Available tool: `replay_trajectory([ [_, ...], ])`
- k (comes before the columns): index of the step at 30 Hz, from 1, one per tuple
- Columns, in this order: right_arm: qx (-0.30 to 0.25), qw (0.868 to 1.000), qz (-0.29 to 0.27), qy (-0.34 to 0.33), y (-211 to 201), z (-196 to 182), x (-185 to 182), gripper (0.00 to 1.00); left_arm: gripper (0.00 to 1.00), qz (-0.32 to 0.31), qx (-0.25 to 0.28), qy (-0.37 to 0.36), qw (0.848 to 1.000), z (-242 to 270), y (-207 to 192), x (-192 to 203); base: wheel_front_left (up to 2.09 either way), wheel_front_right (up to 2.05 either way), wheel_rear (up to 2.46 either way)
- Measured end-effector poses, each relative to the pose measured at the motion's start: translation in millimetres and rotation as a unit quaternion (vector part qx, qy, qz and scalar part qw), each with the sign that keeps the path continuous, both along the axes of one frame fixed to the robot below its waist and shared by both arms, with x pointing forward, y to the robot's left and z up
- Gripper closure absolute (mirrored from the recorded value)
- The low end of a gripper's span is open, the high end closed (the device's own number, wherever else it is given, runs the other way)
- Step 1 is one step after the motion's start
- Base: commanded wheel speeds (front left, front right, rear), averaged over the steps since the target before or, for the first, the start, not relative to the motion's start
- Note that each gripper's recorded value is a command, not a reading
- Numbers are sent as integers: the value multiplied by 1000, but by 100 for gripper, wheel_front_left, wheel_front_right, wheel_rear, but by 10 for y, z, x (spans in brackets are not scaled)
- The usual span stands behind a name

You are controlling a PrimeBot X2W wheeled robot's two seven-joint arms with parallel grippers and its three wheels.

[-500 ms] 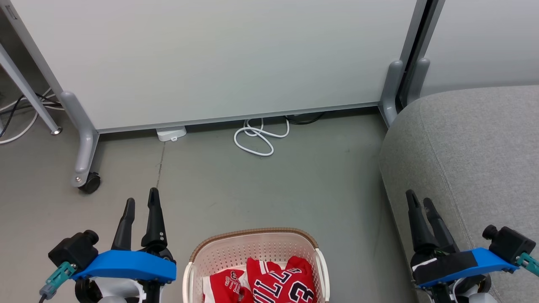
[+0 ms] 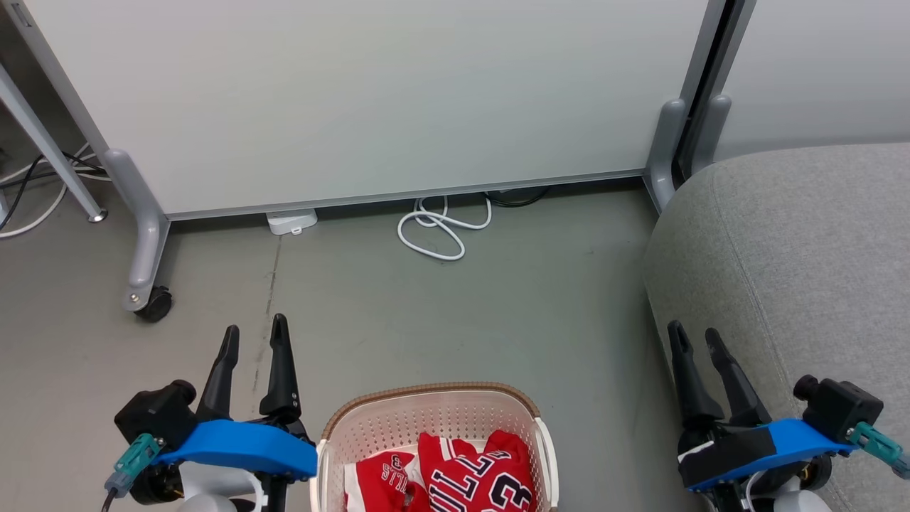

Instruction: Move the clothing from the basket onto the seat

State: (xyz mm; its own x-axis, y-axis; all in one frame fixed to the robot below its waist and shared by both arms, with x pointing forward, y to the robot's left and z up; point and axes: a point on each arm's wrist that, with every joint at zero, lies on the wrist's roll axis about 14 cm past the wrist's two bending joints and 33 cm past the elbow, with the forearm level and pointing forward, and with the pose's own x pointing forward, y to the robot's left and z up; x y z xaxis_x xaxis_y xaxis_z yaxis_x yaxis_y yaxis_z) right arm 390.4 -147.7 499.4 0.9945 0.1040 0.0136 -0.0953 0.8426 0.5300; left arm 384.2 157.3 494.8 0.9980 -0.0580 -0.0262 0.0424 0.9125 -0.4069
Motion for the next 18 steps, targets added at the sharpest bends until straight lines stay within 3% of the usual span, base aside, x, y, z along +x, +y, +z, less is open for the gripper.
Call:
replay_trajectory([
  [18, -88, 996, 21, -27, 121, 44, 30, 0, 0, -14, 94, -24, 995, 40, -80, -4, 0, 0, 0],
])
